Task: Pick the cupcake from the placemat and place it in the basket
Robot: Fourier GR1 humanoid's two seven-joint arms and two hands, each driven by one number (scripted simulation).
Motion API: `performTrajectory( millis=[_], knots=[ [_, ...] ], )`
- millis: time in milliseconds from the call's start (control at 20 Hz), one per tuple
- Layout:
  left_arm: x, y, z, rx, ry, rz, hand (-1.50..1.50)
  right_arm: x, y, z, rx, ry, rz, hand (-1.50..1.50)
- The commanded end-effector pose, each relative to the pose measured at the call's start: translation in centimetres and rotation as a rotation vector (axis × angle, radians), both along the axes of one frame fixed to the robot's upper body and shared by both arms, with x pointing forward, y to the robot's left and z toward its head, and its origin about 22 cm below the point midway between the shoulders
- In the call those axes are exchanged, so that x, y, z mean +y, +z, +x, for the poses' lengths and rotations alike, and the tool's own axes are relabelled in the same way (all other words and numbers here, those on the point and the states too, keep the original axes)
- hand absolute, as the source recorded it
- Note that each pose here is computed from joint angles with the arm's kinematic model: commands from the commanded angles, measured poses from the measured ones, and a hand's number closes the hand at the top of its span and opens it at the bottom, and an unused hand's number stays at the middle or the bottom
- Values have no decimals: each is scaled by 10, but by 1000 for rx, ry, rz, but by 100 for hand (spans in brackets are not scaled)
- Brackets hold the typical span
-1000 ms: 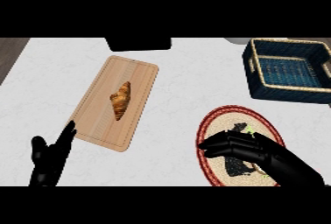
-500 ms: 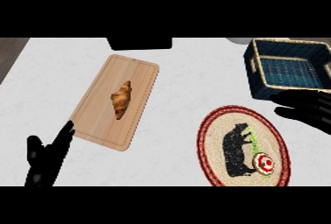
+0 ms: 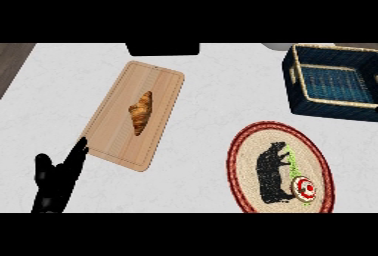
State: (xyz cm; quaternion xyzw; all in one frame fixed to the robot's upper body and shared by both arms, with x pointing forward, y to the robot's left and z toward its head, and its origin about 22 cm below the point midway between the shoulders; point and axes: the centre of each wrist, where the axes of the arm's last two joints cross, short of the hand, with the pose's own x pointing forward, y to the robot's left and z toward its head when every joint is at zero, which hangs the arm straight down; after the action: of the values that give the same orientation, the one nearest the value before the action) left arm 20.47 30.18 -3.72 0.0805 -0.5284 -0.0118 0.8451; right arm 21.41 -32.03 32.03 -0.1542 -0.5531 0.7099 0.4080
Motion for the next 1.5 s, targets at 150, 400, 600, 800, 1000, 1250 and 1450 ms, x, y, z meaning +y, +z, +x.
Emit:
performTrajectory(
  millis=[150, 400, 600, 800, 1000, 1250, 1450],
  knots=[
    [10, -14, -8, 98, 0, -4, 0, -16, 14, -4, 43, 8, -99, -150],
    [4, -7, -19, 100, 10, -4, 0, -29, -7, -8, 83, 8, -24, -150],
    [-16, -9, -5, 105, 2, -3, 0, -17, -37, -10, 68, -4, 2, -150],
    [-2, -11, -4, 103, 4, -12, 0, -11, -68, -12, 88, 5, 13, -150],
    [9, -12, -4, 100, -10, -22, 0, 1, -90, -7, 81, 7, 21, -150],
    [-19, -3, -15, 92, -13, -20, 0, 22, -128, -10, 57, -8, -51, -150],
    [-4, -1, -4, 105, -3, 6, 0, 5, -147, -6, 98, 0, -70, -150]
  ],
)
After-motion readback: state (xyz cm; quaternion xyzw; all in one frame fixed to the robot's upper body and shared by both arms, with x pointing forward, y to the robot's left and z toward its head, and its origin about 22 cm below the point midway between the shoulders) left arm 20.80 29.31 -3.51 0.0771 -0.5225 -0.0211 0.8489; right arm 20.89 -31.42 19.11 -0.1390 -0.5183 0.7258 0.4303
